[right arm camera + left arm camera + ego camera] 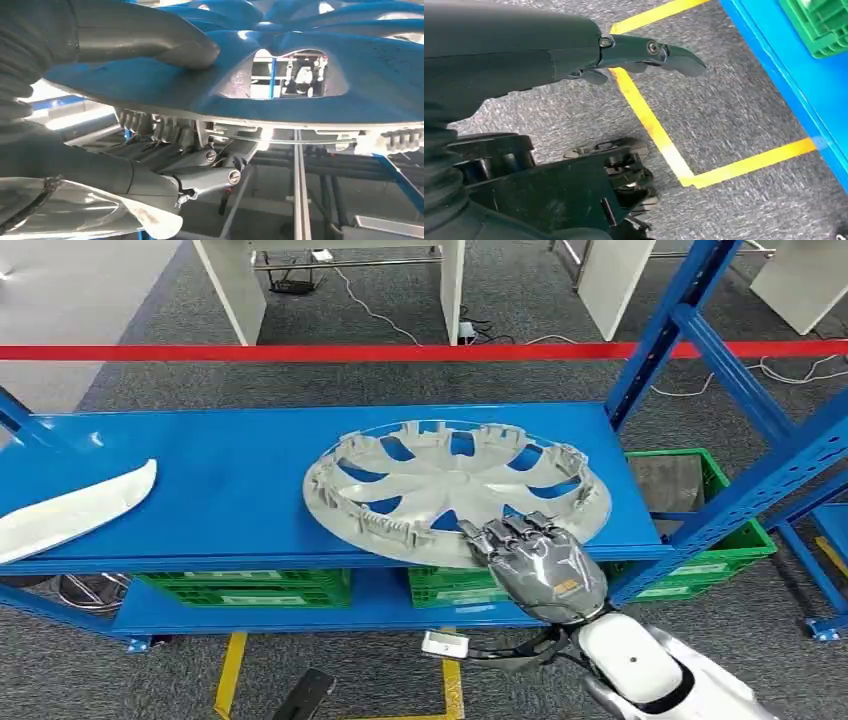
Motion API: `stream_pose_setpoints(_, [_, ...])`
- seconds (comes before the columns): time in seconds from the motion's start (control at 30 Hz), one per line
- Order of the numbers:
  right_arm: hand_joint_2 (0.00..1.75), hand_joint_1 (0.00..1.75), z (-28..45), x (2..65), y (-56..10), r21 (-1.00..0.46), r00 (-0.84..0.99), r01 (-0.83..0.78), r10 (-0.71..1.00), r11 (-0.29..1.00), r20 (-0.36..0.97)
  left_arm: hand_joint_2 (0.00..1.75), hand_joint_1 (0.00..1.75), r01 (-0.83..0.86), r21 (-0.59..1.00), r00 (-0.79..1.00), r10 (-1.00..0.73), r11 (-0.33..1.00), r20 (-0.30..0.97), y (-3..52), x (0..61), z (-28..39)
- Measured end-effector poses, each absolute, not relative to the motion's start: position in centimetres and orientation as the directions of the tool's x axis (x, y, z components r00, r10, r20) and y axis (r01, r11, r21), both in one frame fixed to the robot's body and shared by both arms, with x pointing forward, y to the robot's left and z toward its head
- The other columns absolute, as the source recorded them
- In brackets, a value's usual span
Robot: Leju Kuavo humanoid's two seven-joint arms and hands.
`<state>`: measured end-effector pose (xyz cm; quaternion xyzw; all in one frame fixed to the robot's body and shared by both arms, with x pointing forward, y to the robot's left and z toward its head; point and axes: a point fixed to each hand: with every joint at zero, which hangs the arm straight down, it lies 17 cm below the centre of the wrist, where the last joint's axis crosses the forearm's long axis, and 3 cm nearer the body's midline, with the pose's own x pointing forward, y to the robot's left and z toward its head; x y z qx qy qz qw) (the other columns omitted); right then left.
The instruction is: Take the parts from the cabinet and place them on the table.
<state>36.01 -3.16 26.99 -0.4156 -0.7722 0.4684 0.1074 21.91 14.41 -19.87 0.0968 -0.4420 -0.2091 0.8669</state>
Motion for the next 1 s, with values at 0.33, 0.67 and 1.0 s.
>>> stream_pose_setpoints(0.33, [1.75,1.75,26.7,33.1,-3.9,-0.814,-0.675,0.512,0.714,0.274,-0.184,1.75,0.0,0.26,0.358,0.539,-0.442,0.897,0.717,14.9,21.8,-20.1])
stream_pose_setpoints(0.67, [1.75,1.75,25.5,29.5,-3.4,-0.844,-0.797,0.386,0.595,0.372,-0.102,1.75,0.0,0.256,0.364,0.555,-0.444,0.896,0.703,15.3,21.6,-20.3])
stream_pose_setpoints(1.0, [1.75,1.75,25.0,27.3,-3.1,-0.849,-0.83,0.341,0.553,0.403,-0.071,1.75,0.0,0.272,0.399,0.589,-0.479,0.876,0.651,16.3,21.1,-21.1])
